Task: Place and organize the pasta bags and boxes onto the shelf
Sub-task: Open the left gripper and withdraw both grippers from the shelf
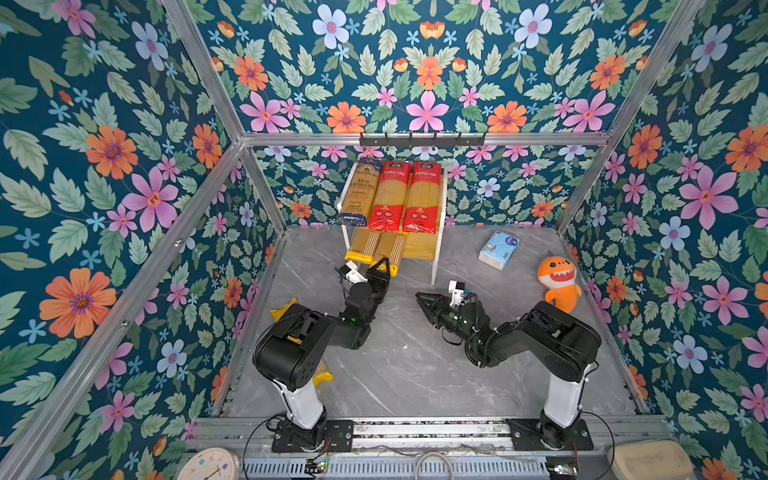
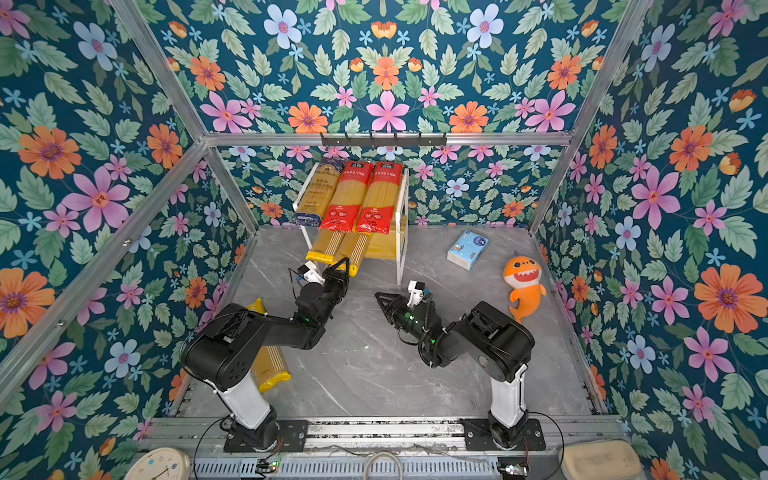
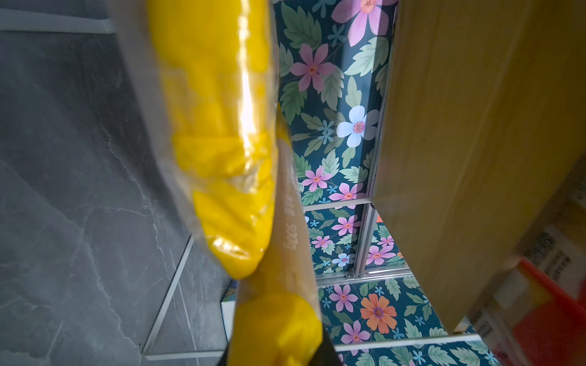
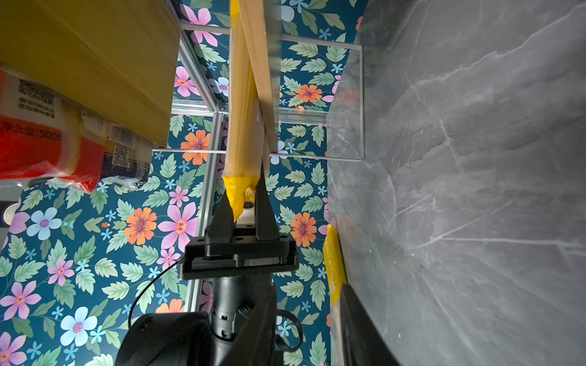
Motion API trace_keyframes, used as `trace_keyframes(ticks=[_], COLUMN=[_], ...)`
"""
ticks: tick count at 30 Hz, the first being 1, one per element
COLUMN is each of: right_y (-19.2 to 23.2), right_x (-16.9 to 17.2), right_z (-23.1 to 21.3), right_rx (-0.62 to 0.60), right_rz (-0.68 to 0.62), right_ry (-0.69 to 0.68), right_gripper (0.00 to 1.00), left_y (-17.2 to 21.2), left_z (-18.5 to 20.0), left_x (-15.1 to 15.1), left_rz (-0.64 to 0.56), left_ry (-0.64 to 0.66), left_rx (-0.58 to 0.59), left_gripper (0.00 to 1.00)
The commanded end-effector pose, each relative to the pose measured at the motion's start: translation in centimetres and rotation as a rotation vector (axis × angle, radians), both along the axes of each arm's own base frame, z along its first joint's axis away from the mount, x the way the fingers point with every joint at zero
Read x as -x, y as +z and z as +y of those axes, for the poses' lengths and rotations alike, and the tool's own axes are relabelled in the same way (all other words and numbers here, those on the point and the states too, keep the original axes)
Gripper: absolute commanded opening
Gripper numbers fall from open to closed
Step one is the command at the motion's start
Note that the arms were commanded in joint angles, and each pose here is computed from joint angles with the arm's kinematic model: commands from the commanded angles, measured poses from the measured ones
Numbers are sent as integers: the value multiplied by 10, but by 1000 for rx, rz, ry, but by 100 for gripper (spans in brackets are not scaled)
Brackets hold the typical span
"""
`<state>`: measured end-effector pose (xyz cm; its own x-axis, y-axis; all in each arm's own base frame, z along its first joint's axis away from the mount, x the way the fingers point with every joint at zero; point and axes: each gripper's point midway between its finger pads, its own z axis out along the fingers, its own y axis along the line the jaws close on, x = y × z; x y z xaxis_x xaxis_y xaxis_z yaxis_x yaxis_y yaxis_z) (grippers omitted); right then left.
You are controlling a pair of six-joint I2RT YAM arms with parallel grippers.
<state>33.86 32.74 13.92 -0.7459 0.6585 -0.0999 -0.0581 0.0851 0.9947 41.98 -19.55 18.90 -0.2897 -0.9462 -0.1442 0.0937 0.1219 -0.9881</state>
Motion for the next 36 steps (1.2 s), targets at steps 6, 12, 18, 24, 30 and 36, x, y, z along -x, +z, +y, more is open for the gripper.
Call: trace_keyframes(ticks=[6,12,18,24,30,36], right_y=[15,16,13,15,13,7], right_x=[0,1,3,4,7,12], right_z=[4,3,2,5,6,13], right_rx=[-48,-47,-39,-41,-32,-11], right_rz=[-39,-41,-39,-44,-48,-52], right_ry=[4,2,2,6,6,11], right_gripper=[35,35,35,35,35,35], left_y=[5,3,5,14,15,-5], left_z=[17,9,5,0,-3,1], left_x=[3,-5,-6,-7,7,38], left_rz=[-16,-22,-36,-58,-37,58], left_ry=[122,93,65,34,-19,-94], left_rx=[-27,-54,-70,-106,-136,-256], left_gripper=[5,12,24,40,73,81])
